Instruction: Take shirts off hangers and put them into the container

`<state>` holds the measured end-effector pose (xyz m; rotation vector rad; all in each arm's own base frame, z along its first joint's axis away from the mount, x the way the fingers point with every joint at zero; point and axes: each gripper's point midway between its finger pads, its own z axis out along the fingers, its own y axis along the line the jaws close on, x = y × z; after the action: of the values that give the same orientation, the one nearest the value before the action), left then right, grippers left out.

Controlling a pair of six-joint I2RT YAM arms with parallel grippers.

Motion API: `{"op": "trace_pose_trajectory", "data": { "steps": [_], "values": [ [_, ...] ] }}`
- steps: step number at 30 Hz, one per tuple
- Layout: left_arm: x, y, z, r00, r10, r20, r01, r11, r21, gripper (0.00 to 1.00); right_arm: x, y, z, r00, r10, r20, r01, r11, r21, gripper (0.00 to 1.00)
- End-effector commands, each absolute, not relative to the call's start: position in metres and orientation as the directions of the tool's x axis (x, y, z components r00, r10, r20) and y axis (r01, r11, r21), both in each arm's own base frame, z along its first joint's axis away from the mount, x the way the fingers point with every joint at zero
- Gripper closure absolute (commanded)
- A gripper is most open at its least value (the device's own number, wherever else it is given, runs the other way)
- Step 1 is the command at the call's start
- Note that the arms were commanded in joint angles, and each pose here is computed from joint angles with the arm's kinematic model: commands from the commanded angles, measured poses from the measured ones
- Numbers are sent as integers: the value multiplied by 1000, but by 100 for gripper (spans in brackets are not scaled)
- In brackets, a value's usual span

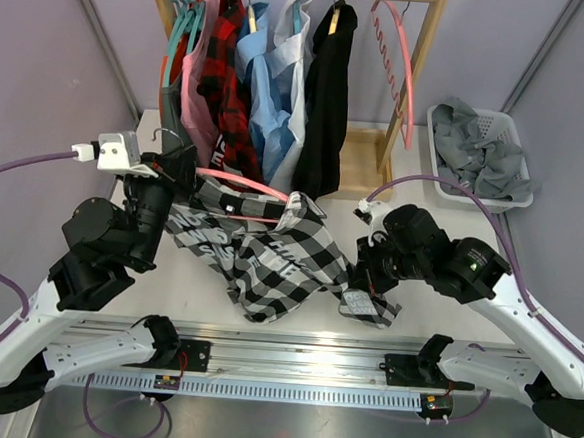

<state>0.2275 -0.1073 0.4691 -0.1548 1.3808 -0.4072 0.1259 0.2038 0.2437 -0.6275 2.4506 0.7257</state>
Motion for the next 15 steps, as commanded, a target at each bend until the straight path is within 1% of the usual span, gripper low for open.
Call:
{"op": "trace_pose_trajectory", "data": {
  "steps": [1,3,5,6,7,8,9,10,11,13,15],
  "values": [
    [201,-45,568,377,-689,-619,227,717,-659,100,89,188,213,-787,-430,-442,-591,731,341,100],
    [202,-48,567,380,-696,-610,235,710,-664,100,82,190,213,-778,-450,-438,-607,717,343,100],
    [202,-50,568,384,-710,-591,255,696,-671,100,78,193,219,-769,-444,-459,-619,696,363,100],
    [202,-52,569,379,-720,-582,267,687,-676,100,78,195,225,-764,-435,-477,-624,687,372,89],
    [204,-59,567,361,-711,-603,277,700,-659,100,85,194,240,-749,-394,-532,-622,695,360,77],
    [211,-69,561,335,-696,-635,264,716,-646,100,88,194,250,-736,-372,-565,-626,692,360,64],
    [211,-70,565,320,-700,-639,261,713,-650,100,90,195,262,-715,-352,-603,-639,679,361,46],
    [215,-78,559,288,-707,-646,255,707,-660,100,98,192,286,-680,-296,-670,-642,683,349,31],
    [219,-86,550,254,-694,-674,246,720,-649,100,101,191,299,-661,-266,-702,-643,684,346,27],
    [227,-107,525,176,-688,-704,249,723,-645,100,107,189,329,-606,-196,-771,-654,675,342,24],
    [231,-118,504,123,-700,-704,244,709,-662,100,111,188,344,-578,-164,-799,-657,675,336,24]
  ]
}}
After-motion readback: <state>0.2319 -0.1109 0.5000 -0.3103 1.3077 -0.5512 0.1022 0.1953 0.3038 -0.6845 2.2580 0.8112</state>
